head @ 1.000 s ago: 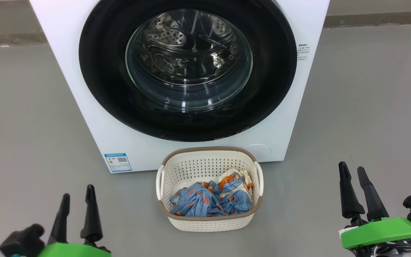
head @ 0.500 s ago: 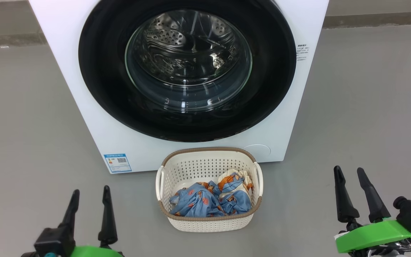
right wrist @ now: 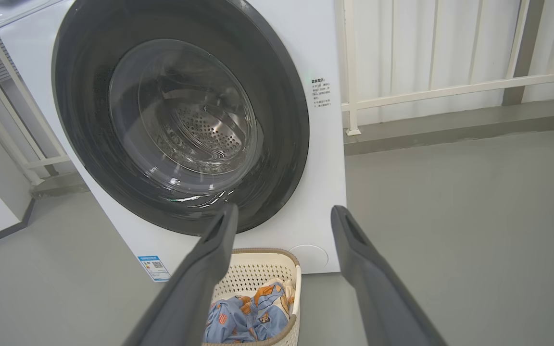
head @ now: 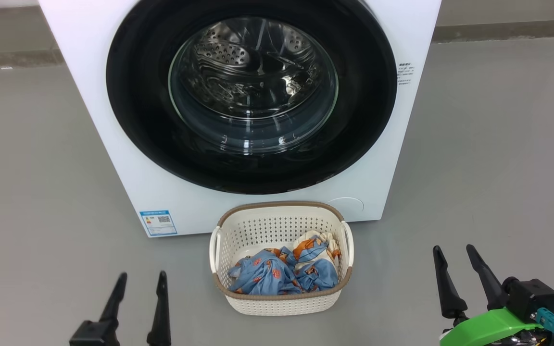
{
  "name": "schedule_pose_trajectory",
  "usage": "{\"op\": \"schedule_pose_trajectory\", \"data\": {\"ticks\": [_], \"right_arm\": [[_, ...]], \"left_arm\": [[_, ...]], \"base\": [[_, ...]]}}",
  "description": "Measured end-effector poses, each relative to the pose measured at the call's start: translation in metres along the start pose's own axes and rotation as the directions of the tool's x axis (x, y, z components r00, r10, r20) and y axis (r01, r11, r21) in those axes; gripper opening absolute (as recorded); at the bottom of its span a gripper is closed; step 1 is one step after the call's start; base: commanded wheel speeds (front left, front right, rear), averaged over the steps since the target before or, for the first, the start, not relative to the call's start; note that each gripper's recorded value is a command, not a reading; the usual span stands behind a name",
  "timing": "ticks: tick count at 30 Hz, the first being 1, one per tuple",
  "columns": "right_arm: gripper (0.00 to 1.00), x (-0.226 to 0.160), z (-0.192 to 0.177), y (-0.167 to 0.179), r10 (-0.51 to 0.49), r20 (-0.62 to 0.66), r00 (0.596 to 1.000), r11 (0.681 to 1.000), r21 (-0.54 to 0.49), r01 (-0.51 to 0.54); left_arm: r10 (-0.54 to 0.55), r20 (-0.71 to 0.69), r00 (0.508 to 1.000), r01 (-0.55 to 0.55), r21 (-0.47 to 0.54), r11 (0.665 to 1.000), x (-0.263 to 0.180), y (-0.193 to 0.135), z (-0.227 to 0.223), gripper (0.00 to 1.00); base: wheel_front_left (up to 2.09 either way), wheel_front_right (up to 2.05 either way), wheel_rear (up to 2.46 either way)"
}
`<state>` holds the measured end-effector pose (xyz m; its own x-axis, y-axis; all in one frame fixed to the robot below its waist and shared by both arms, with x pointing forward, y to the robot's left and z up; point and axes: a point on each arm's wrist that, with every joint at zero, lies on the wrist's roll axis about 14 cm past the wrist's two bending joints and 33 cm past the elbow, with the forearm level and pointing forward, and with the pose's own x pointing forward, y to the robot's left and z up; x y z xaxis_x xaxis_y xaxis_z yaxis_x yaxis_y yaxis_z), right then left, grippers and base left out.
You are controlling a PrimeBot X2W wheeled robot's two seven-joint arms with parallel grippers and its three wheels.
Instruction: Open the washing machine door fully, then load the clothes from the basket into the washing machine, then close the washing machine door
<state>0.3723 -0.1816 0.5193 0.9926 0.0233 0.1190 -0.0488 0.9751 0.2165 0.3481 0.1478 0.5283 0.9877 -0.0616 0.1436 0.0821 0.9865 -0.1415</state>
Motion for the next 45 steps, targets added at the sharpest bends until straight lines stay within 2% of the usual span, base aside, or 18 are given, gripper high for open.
{"op": "schedule_pose_trajectory", "data": {"ticks": [11,45], "right_arm": [[1.00,-0.003,-0.008,-0.006,-0.013,-0.028,1.000,0.999,-0.041,0.012],[1.00,-0.001,-0.004,-0.007,-0.015,-0.020,1.000,0.999,-0.047,0.014]], "left_arm": [[-0.016,-0.129,0.991,0.009,-0.060,0.998,-0.011,0.000,-0.041,1.00],[-0.021,-0.136,0.990,0.010,-0.081,0.997,-0.012,0.000,-0.044,1.00]], "base": [[0.00,0.00,0.00],[0.00,0.00,0.00]]}}
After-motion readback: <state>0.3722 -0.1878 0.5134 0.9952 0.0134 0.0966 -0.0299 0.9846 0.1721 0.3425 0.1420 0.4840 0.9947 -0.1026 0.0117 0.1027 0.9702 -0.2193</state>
